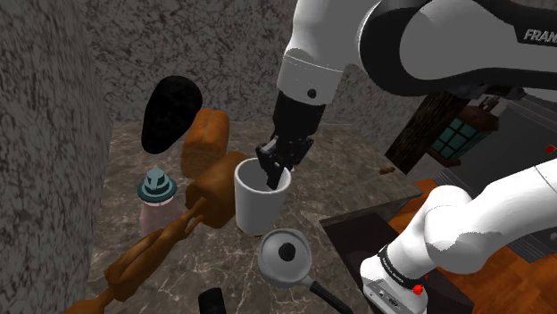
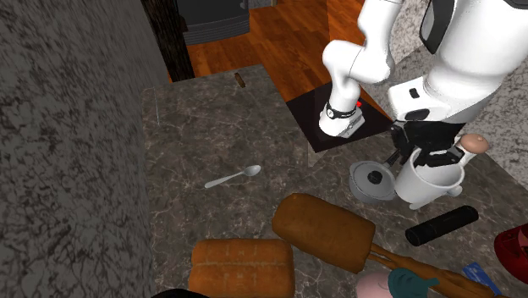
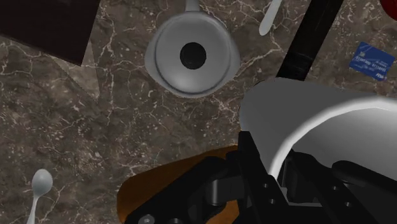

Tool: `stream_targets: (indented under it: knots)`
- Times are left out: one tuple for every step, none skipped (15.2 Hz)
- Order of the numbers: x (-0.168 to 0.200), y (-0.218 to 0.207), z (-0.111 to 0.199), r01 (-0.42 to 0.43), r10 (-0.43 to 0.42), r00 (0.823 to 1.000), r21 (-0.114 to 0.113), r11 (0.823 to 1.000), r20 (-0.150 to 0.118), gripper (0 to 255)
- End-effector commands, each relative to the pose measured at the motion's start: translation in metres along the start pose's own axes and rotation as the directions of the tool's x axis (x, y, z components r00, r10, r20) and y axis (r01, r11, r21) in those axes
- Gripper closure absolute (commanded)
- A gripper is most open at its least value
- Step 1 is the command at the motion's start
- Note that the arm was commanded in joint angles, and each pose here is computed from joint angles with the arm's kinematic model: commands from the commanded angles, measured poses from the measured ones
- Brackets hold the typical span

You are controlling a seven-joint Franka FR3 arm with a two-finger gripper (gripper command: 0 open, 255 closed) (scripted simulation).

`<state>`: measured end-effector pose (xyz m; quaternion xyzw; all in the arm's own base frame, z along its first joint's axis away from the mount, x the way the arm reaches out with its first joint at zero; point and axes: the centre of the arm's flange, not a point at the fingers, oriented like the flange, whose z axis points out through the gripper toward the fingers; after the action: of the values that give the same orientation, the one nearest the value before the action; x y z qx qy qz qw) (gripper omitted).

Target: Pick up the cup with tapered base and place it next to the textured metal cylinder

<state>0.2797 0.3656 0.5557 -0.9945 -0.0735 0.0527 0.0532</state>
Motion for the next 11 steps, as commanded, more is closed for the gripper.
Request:
stream_targets:
  knots:
    - [-0.021, -0.017, 0.003, -0.001, 0.001, 1.0, 0.0, 1.0, 0.0, 255]
    - [-0.031, -0.026, 0.005, -0.001, 0.001, 1.0, 0.0, 1.0, 0.0, 255]
    - [-0.041, -0.034, 0.007, -0.001, 0.001, 1.0, 0.0, 1.0, 0.0, 255]
    - [-0.051, -0.042, 0.009, -0.001, 0.001, 1.0, 0.0, 1.0, 0.0, 255]
    - [-0.061, -0.05, 0.011, -0.001, 0.001, 1.0, 0.0, 1.0, 0.0, 255]
    - [-0.072, -0.059, 0.013, -0.001, 0.001, 1.0, 0.0, 1.0, 0.0, 255]
    - [-0.082, -0.067, 0.015, -0.001, 0.001, 1.0, 0.0, 1.0, 0.0, 255]
    - [-0.092, -0.075, 0.017, -0.001, 0.001, 1.0, 0.0, 1.0, 0.0, 255]
    - [-0.102, -0.083, 0.019, -0.001, 0.001, 1.0, 0.0, 1.0, 0.0, 255]
    - [-0.112, -0.092, 0.021, -0.001, 0.001, 1.0, 0.0, 1.0, 0.0, 255]
    - [-0.122, -0.1, 0.023, -0.001, 0.001, 1.0, 0.0, 1.0, 0.0, 255]
